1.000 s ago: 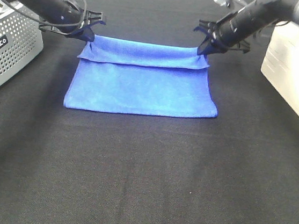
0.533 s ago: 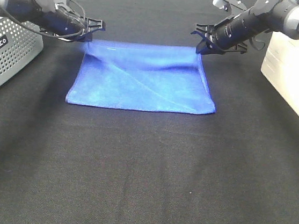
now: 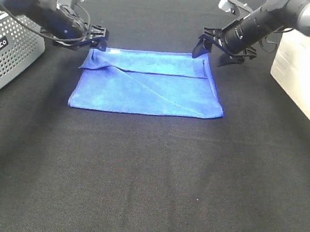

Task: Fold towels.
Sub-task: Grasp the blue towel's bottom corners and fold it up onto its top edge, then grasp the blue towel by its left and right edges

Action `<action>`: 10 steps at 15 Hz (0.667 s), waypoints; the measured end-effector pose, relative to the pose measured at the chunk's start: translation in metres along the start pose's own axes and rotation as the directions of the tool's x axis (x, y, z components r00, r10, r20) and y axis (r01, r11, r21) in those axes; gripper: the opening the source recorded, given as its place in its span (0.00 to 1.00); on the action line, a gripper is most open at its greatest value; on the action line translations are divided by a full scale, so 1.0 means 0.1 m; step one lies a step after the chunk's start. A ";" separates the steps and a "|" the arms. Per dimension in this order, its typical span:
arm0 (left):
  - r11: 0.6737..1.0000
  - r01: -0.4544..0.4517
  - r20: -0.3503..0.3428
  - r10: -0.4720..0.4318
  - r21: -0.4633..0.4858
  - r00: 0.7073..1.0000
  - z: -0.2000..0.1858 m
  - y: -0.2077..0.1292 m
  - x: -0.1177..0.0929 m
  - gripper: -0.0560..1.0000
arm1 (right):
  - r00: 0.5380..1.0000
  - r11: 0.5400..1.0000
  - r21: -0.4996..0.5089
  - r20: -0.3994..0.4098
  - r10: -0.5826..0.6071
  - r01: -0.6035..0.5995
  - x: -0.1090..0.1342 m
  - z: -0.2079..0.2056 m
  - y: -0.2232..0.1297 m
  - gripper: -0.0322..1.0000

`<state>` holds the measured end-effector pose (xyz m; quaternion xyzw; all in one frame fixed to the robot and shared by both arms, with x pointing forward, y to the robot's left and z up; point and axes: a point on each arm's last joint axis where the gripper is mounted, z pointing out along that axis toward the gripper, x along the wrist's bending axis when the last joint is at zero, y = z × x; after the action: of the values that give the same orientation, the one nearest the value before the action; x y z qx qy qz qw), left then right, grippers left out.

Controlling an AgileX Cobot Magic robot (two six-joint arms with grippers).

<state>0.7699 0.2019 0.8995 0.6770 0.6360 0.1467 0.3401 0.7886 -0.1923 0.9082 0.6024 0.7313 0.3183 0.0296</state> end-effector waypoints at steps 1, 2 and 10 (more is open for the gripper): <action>0.999 -0.002 0.005 0.001 0.042 1.000 -0.05 0.00 0.03 0.76 | 1.000 0.999 0.037 -0.014 -0.004 0.005 0.04 -0.05 -0.01 0.75; 0.995 0.009 0.010 -0.010 0.100 1.000 -0.08 -0.04 0.07 0.75 | 1.000 0.997 0.071 -0.027 -0.008 0.010 0.07 -0.11 -0.02 0.75; 0.906 0.196 -0.020 -0.203 0.376 0.979 -0.38 -0.29 0.22 0.73 | 0.979 0.958 0.226 -0.064 0.196 -0.177 -0.19 -0.31 -0.13 0.75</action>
<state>0.7273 0.2324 0.9026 0.6624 0.7147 -0.0202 0.2234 0.7694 -0.2238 0.9194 0.6541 0.7025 0.2626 -0.0984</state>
